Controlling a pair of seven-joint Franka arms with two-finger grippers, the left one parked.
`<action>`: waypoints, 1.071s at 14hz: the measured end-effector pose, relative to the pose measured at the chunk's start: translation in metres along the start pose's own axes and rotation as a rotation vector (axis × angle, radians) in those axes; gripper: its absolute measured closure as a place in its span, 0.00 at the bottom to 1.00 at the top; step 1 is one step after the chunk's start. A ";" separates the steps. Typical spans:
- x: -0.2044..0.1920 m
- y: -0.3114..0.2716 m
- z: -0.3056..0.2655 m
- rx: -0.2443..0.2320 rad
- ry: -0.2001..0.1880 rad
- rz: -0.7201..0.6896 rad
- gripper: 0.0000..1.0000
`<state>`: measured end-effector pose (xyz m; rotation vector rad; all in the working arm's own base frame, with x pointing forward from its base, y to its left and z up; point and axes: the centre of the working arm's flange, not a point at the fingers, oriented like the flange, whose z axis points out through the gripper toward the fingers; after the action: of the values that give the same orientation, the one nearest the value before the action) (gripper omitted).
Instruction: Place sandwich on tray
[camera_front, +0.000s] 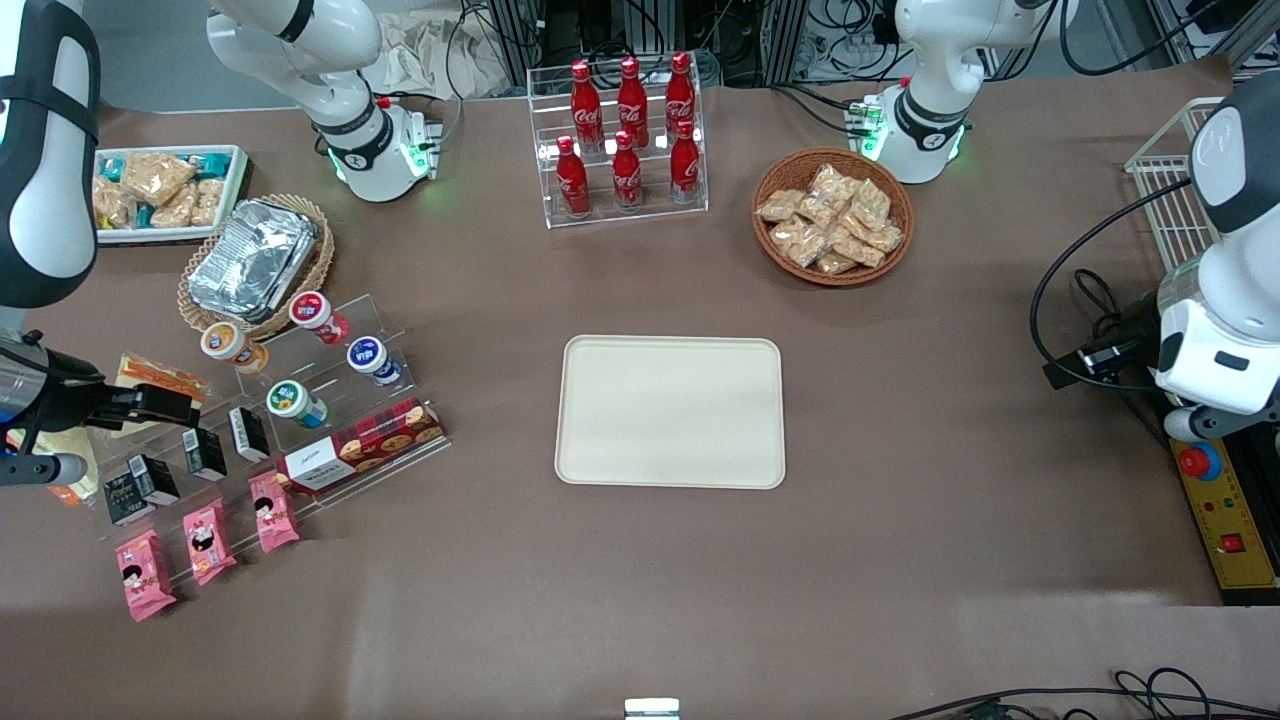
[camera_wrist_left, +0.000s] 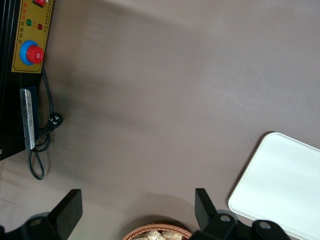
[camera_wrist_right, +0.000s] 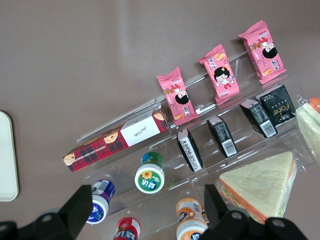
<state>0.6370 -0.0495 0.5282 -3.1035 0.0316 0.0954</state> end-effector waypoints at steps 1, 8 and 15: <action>0.000 0.001 0.000 0.000 0.000 0.001 0.00; -0.009 0.011 -0.015 -0.014 0.008 0.016 0.00; -0.019 0.051 -0.019 -0.016 -0.013 0.077 0.00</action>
<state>0.6181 -0.1009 0.5463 -3.1178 0.1515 0.1179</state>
